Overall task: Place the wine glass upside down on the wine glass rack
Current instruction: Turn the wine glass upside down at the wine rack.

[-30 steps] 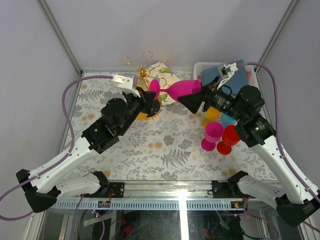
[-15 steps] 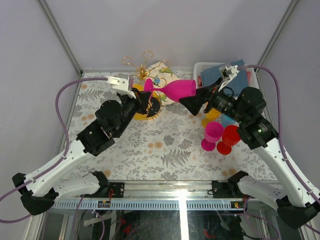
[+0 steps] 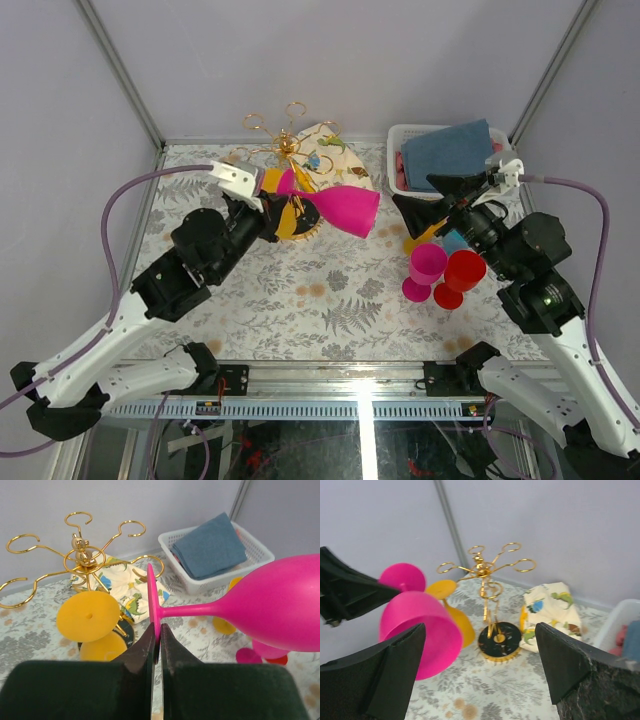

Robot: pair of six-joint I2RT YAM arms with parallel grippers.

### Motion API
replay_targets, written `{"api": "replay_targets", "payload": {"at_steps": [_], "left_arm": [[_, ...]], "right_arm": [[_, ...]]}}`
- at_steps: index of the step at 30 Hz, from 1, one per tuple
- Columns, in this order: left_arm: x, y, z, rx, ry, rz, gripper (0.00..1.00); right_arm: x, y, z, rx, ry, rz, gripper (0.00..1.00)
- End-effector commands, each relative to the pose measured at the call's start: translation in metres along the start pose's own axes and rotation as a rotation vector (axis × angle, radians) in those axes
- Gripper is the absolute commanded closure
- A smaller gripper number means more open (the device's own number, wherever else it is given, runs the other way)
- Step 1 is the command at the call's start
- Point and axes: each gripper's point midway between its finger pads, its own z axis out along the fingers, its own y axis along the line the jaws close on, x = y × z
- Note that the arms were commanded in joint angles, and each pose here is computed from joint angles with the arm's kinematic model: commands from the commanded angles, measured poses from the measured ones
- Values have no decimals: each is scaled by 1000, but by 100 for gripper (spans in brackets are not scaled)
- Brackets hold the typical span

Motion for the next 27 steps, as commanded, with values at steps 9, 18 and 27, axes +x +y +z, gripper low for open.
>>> {"api": "replay_targets", "payload": {"at_steps": [9,18,27], "left_arm": [[32,-11,-38,229,129,294,100],[53,-39,-58,477,194,420,100],[71,-60,-65,638,260,443,100]], "right_arm": [[14,0,7,-80,16,-243,9],[60,67,19,-577,227,-212,21],[83,102,22,-767,215,-284,21]]}}
